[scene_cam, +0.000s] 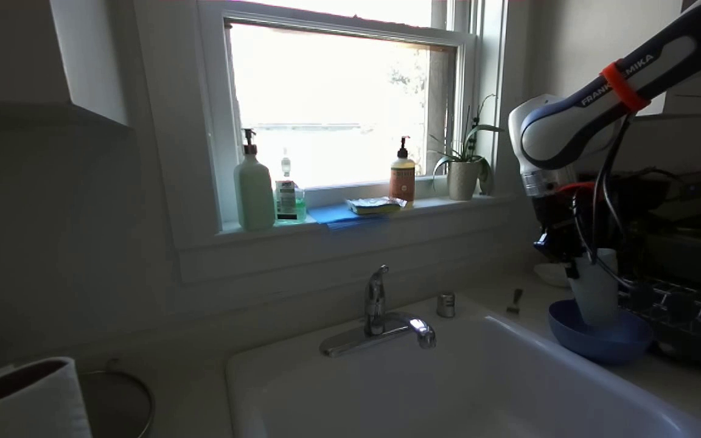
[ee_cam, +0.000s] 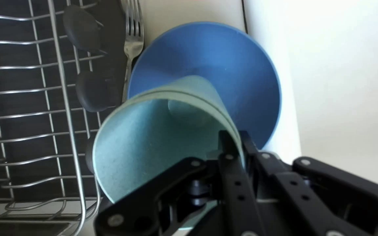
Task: Stack up the grey cups, put them in the blue bowl and then put bowl with the cup in the sink
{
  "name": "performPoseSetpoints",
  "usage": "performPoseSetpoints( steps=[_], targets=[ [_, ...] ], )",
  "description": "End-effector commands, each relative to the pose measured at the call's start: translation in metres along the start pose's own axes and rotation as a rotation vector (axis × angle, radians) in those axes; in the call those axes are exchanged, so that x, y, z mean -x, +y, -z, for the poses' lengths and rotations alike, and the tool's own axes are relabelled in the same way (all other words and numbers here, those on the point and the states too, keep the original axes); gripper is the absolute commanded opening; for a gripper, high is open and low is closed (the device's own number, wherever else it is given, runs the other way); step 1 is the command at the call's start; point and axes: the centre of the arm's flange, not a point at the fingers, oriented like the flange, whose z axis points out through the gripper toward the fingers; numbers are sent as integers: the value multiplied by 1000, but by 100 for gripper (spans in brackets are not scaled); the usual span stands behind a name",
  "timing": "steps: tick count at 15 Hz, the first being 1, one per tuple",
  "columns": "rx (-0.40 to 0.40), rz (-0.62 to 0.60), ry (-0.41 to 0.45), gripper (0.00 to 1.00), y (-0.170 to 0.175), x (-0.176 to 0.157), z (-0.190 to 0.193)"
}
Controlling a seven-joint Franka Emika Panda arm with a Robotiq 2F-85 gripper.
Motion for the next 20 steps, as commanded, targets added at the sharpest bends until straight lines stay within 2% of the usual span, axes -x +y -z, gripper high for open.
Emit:
performPoseSetpoints(
  steps=[1,4,10,13,14,17,20],
  targets=[
    [-65,-67,25,2,2,19,-14],
    [-91,-105,37,2,-1,22,-23],
    [-97,-171,136,2,3,21,-37],
    [-104,-193,153,2,5,22,-44],
    [-103,-198,156,28,5,23,-44],
    [-116,-216,145,45,7,28,-38],
    [-132,-212,161,67,7,36,-18]
  ],
)
